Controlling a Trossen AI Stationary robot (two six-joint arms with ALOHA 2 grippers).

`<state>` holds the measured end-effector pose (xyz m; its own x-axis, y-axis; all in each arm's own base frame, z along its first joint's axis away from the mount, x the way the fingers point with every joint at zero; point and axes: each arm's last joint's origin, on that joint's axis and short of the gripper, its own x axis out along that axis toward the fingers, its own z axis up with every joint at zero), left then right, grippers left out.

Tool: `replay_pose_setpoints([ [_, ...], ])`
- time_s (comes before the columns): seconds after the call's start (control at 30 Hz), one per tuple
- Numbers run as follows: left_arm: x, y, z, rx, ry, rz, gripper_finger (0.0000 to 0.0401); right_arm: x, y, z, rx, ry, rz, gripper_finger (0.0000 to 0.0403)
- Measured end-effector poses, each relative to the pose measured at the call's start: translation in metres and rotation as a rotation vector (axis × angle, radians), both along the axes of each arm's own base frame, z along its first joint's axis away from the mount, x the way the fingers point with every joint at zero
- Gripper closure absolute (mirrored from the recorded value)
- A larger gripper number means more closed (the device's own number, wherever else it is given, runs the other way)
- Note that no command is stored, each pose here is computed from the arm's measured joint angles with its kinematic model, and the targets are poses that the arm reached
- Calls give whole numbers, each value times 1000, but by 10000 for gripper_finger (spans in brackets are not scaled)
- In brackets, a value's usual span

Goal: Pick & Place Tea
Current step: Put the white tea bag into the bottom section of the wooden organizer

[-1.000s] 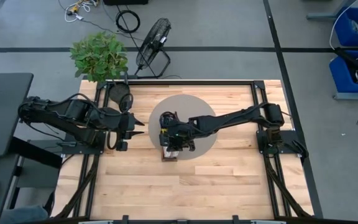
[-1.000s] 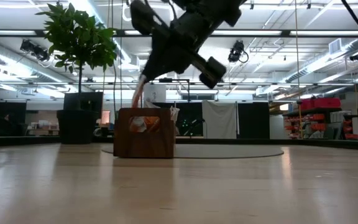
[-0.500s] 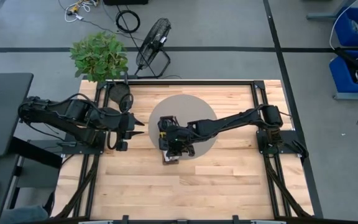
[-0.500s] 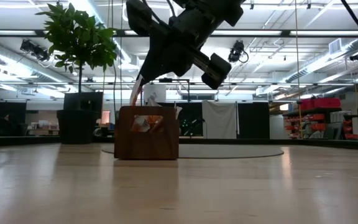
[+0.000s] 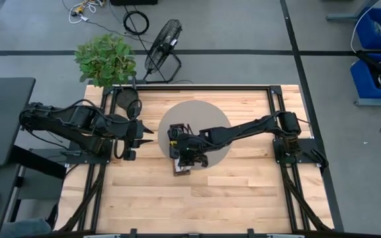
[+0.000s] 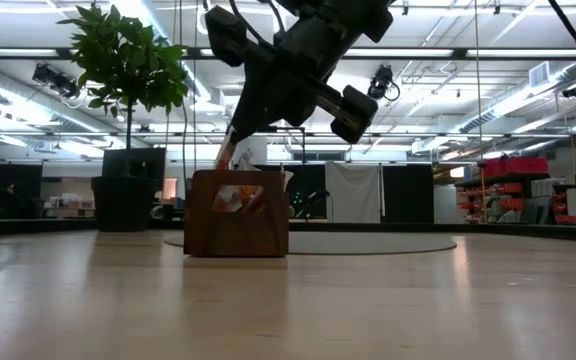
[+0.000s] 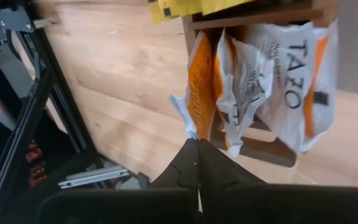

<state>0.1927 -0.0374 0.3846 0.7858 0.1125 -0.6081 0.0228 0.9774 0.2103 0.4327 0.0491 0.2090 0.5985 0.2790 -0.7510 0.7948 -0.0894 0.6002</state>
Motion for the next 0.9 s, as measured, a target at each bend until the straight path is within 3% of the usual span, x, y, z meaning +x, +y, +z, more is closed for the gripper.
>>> replay_pose_setpoints([
  [0.43, 0, 0, 0, -1, 0, 1, 269, 6, -11, -2, -88, -55, 16, 403],
  [0.6, 0, 0, 0, -2, -1, 1, 269, 7, -12, -2, -177, -94, 65, 403],
  [0.9, 0, 0, 0, -3, -3, 2, 269, 11, -12, -12, -160, -83, 57, 403],
])
